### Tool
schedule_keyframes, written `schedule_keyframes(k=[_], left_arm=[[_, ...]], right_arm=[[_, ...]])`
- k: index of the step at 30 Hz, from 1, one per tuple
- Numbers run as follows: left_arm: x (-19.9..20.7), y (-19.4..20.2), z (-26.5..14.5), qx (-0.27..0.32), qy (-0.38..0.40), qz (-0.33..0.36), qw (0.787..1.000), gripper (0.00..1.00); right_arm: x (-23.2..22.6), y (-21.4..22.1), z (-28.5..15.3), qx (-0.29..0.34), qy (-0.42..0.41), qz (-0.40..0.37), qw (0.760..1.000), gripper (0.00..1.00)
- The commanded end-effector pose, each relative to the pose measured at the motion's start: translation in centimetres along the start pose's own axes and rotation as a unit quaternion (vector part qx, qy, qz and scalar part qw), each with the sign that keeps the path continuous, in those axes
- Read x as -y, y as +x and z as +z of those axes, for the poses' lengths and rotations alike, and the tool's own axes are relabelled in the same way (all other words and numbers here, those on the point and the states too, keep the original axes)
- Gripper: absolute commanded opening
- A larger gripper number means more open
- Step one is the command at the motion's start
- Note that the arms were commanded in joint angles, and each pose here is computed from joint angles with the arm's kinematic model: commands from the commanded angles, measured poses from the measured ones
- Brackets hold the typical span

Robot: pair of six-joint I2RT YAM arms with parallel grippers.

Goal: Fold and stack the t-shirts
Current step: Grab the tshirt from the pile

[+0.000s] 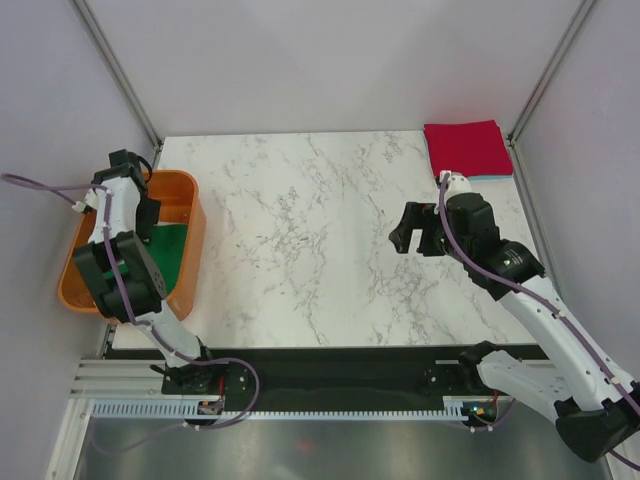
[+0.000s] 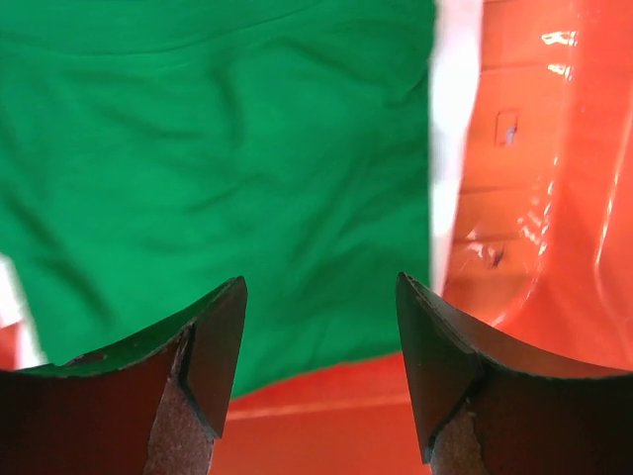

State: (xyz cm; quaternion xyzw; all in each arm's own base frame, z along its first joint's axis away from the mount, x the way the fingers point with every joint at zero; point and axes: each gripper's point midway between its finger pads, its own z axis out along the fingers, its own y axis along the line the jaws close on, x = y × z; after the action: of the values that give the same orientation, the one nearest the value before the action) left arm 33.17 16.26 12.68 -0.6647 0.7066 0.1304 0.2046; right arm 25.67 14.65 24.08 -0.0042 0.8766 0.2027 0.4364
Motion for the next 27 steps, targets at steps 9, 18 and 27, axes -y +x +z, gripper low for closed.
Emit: schedule_keyframes(k=[9,18,27], left_arm=[[4.4,-1.2,4.2,0.027,-0.003,-0.054,0.998,0.7],[5.2,0.9,7.3,-0.001,-0.004,-0.038,0.999,0.58],[7.4,-2.4,2.4,0.038,0.062,-0.01,0.997,0.02]], right_arm=[[-1.3,-1.7,0.9,0.001,-0.011,0.009,1.0,0.98],[-1.6,-2.3,1.7,-0.001,-0.01,0.004,1.0,0.98],[-1.4,-2.3,0.8,0.01,-0.01,0.003,1.0,0.98]])
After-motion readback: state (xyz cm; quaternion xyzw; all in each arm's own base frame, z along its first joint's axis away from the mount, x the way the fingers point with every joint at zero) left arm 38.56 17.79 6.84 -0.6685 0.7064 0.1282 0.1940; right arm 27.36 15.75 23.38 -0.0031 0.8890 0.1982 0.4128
